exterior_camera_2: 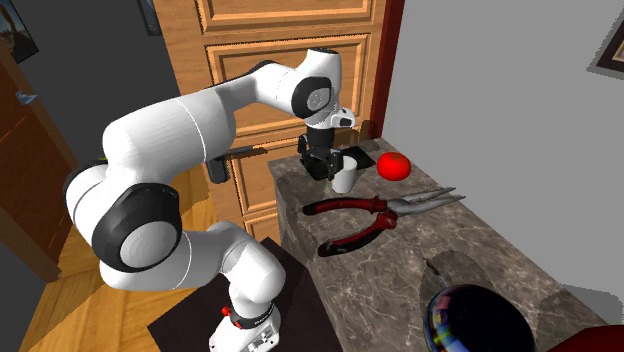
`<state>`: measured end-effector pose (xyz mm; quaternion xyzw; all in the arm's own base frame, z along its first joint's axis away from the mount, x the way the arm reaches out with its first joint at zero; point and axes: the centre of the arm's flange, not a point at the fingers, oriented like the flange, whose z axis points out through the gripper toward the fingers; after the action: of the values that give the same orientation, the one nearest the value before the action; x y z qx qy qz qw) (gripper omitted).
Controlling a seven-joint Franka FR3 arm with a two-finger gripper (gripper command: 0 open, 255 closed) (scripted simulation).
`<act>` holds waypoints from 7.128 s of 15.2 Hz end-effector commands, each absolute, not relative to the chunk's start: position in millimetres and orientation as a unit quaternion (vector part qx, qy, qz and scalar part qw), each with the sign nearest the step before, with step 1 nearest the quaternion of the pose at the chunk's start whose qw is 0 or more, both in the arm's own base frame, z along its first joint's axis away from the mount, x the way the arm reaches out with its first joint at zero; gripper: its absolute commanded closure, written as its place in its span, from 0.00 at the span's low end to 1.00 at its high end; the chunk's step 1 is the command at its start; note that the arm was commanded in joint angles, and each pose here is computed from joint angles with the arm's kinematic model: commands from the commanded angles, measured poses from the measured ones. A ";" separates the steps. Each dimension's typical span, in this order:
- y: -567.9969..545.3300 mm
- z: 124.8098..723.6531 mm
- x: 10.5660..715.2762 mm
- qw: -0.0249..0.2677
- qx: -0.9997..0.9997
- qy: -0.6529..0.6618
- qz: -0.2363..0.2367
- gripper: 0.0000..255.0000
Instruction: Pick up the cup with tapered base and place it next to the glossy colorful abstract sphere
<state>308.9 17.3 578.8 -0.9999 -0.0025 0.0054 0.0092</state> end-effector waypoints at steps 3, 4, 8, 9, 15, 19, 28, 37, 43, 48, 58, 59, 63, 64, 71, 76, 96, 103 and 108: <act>16.1 570.1 335.4 0.015 -1.000 0.002 0.011 0.00; 15.4 565.6 348.6 0.019 -1.000 0.005 0.013 0.00; 12.4 547.0 401.2 0.031 -0.999 0.015 0.023 0.00; 11.5 542.2 414.3 0.034 -0.999 0.017 0.026 0.00; 5.7 511.6 492.1 0.053 -0.997 0.032 0.042 0.00; 4.9 491.0 515.6 0.059 -0.997 0.037 0.046 0.00; 8.4 461.9 513.0 0.059 -0.997 0.037 0.046 0.00; 8.4 461.9 513.0 0.059 -0.997 0.037 0.046 1.00; 8.4 461.9 513.0 0.059 -0.997 0.037 0.046 1.00; 8.4 488.3 513.0 0.059 -0.997 0.037 0.046 1.00; 8.4 541.1 513.0 0.059 -0.997 0.037 0.046 1.00; 8.4 546.3 513.0 0.059 -0.997 0.037 0.046 1.00; 8.4 567.5 513.0 0.059 -0.997 0.037 0.046 1.00; 8.4 572.7 513.0 0.059 -0.997 0.037 0.046 1.00; 8.4 609.7 513.0 0.059 -0.997 0.037 0.046 1.00; 8.4 636.1 513.0 0.059 -0.997 0.037 0.046 1.00; -26.4 725.9 494.1 0.059 -0.997 0.037 0.046 1.00; -107.6 726.1 450.0 0.059 -0.997 0.037 0.046 1.00; -165.6 726.2 418.5 0.059 -0.997 0.037 0.046 1.00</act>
<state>425.7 -155.0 726.2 -0.9965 0.0378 0.0465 0.0585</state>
